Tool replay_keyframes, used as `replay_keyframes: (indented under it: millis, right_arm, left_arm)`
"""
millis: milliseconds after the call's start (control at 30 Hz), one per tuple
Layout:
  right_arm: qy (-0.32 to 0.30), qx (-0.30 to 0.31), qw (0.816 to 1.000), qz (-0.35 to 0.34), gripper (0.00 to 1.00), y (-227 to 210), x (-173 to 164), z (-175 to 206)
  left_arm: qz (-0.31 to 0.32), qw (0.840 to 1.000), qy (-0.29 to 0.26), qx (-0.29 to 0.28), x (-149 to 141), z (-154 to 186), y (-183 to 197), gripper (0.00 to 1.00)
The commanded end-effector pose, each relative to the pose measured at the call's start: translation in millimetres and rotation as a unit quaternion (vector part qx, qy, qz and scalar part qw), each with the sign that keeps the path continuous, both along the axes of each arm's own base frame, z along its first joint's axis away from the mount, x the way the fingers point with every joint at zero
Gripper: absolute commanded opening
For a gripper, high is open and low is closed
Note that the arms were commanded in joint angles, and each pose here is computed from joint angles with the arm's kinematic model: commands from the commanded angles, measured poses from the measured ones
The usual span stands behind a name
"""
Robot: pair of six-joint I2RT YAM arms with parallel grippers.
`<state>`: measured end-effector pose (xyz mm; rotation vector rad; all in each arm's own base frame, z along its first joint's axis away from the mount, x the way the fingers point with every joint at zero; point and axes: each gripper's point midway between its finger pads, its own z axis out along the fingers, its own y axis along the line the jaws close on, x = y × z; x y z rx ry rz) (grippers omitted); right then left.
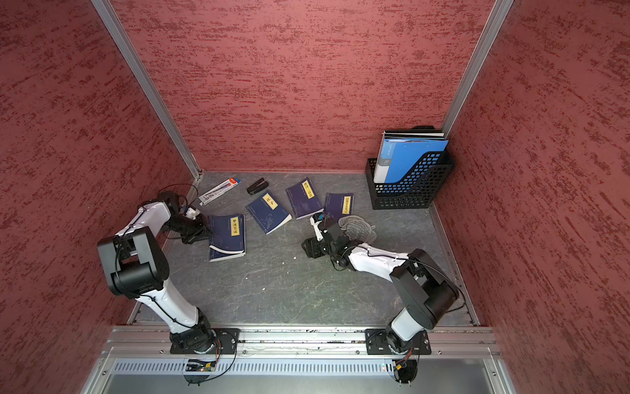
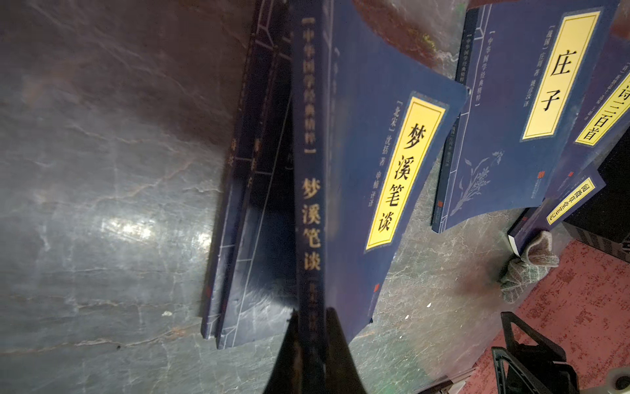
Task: Wipe the cover of the book
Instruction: Place the book on the book.
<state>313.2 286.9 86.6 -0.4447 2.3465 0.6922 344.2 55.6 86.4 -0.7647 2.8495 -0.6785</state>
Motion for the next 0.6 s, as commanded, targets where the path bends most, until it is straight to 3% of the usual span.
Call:
replay_keyframes:
  millis: [0, 300, 567]
  right_arm:
    - [-0.003, 0.003, 1.000, 0.007, 0.70, 5, 3, 1]
    - [-0.003, 0.002, 1.000, 0.010, 0.71, 9, 7, 2]
    - [0.004, -0.003, 1.000, 0.009, 0.70, 15, 14, -4]
  left_arm:
    - [-0.017, 1.000, 0.001, 0.008, 6, -2, -1, 0.02]
    - [-0.042, 0.998, 0.020, 0.029, 4, -12, -5, 0.02]
    - [-0.050, 0.997, 0.037, 0.045, 2, -20, -3, 0.09]
